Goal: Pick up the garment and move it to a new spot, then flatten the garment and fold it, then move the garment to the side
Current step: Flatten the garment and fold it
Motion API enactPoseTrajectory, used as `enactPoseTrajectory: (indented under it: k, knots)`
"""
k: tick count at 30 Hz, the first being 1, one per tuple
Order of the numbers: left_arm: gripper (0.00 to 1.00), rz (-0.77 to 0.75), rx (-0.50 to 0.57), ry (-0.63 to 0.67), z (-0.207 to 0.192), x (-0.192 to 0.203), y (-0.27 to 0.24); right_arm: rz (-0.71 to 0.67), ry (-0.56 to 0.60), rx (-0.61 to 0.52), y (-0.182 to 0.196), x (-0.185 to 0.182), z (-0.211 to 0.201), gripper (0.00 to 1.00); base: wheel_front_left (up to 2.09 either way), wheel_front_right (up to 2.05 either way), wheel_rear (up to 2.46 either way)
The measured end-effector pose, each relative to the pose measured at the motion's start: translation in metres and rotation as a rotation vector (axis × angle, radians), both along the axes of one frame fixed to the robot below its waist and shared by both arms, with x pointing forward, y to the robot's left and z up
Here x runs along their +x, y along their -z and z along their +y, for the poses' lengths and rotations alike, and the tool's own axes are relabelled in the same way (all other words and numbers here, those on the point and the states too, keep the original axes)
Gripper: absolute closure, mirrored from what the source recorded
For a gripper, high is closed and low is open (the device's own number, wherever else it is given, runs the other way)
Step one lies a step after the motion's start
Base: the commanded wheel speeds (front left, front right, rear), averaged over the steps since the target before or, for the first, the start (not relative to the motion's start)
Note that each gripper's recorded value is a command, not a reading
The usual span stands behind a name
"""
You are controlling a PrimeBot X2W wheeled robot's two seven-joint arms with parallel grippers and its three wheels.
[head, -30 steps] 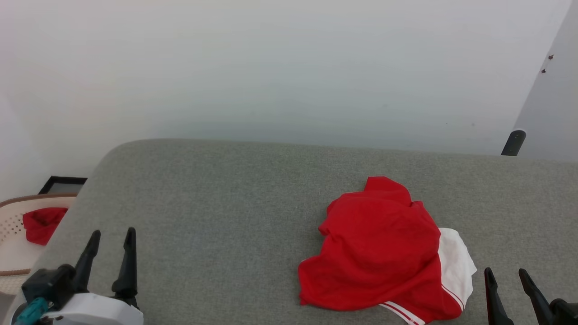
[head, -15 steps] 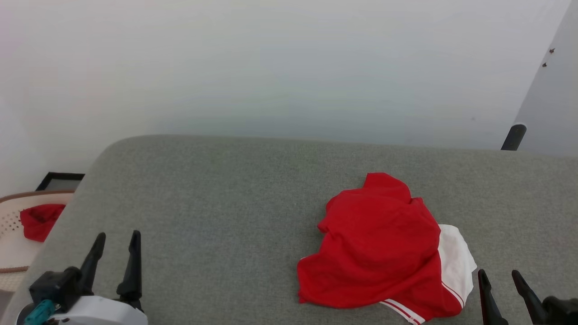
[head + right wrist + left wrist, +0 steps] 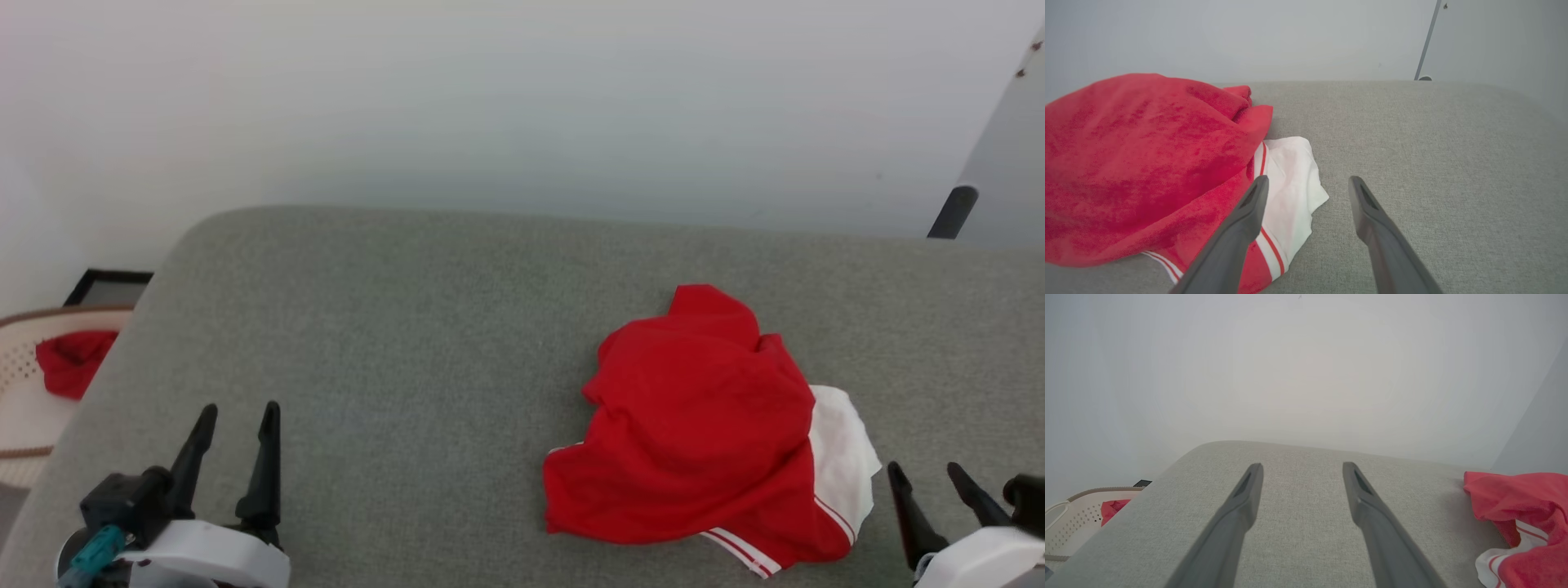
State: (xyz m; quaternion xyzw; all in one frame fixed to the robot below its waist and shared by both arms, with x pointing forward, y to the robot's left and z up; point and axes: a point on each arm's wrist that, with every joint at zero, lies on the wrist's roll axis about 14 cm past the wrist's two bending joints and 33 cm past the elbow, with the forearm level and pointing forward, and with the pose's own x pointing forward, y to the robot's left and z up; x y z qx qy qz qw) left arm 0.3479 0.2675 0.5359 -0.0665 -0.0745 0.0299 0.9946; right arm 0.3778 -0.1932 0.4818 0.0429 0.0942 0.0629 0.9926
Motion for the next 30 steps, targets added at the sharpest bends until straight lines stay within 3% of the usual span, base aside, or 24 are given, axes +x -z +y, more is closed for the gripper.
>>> enactPoseTrajectory:
  k: [9, 23, 25, 30]
  knots:
    - [0.00, 0.028, -0.002, 0.021, -0.008, 0.020, 0.009, 0.249, 0.001, -0.003, 0.041, 0.021, -0.008, 0.00, 0.00, 0.00, 0.00]
    - [0.00, 0.092, -0.002, -0.002, -0.002, 0.034, 0.028, 0.526, -0.067, 0.021, 0.100, 0.045, 0.023, 0.00, 0.00, 0.00, 0.00]
    - [0.00, 0.099, -0.003, -0.009, 0.000, 0.033, 0.031, 0.539, -0.076, 0.010, 0.104, 0.048, 0.025, 0.97, 0.00, 0.00, 0.00]
    - [0.00, 0.110, -0.009, -0.022, 0.003, 0.033, 0.034, 0.534, -0.086, -0.004, 0.102, 0.056, 0.026, 1.00, 0.00, 0.00, 0.00]
